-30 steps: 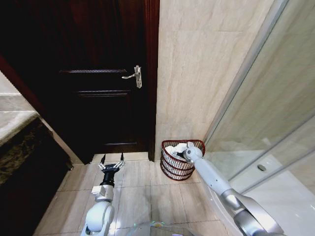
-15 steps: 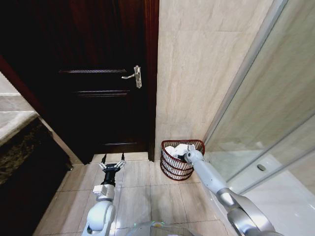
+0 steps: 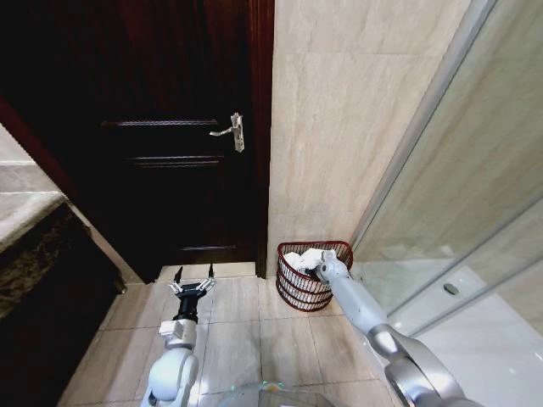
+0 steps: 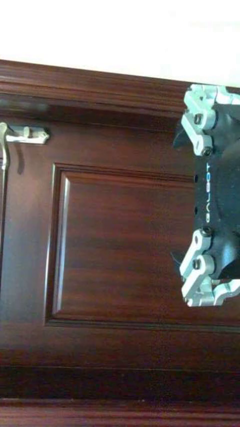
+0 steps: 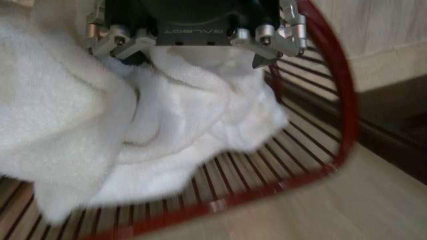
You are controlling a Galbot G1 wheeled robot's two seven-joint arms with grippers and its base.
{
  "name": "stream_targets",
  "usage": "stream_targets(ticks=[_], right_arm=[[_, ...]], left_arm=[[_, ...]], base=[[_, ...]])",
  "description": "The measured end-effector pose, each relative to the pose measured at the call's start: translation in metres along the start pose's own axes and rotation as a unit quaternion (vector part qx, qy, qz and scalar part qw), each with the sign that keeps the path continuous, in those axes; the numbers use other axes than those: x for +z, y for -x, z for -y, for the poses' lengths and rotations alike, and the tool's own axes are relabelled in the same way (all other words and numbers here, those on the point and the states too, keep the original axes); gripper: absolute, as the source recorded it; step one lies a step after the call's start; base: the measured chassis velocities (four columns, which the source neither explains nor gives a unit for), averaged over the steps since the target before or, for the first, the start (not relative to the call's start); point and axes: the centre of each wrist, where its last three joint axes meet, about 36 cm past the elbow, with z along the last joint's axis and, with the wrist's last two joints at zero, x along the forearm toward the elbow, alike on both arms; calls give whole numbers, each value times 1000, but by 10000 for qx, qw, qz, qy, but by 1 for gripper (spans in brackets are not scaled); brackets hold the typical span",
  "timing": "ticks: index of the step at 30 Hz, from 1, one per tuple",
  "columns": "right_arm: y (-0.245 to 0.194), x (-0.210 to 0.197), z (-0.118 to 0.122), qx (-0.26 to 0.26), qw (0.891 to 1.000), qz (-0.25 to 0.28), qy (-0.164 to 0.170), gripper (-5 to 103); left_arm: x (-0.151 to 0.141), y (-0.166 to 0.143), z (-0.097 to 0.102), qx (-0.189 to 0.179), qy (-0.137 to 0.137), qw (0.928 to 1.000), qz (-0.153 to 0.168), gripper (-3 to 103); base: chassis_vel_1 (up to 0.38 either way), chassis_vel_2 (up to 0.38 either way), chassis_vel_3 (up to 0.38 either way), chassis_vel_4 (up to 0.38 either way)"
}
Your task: Discard the used towel into the hamper.
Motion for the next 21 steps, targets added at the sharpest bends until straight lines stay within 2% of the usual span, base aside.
stream_targets(ticks=[5,11,16,21], right_arm=[[-32,-11,-10,-10,9991,389,-136,100],[-47,-22,-26,-138,9983,559,-88,100],[-26,-22,-36,-137,9993,353,75,100],[4,-10,-26,-31,9999,46,144,100]], left_arm=[[0,-1,1,24,-8,10000,-10,100],[1,-1,2,43,-16,10000,-23,100],[-1,1,2,61,-3,10000,4,100],[-2,1,-3,42,28,10000,5,100]], base=[[0,0,0,0],[0,0,0,0],[0,0,0,0],[0,0,0,0]])
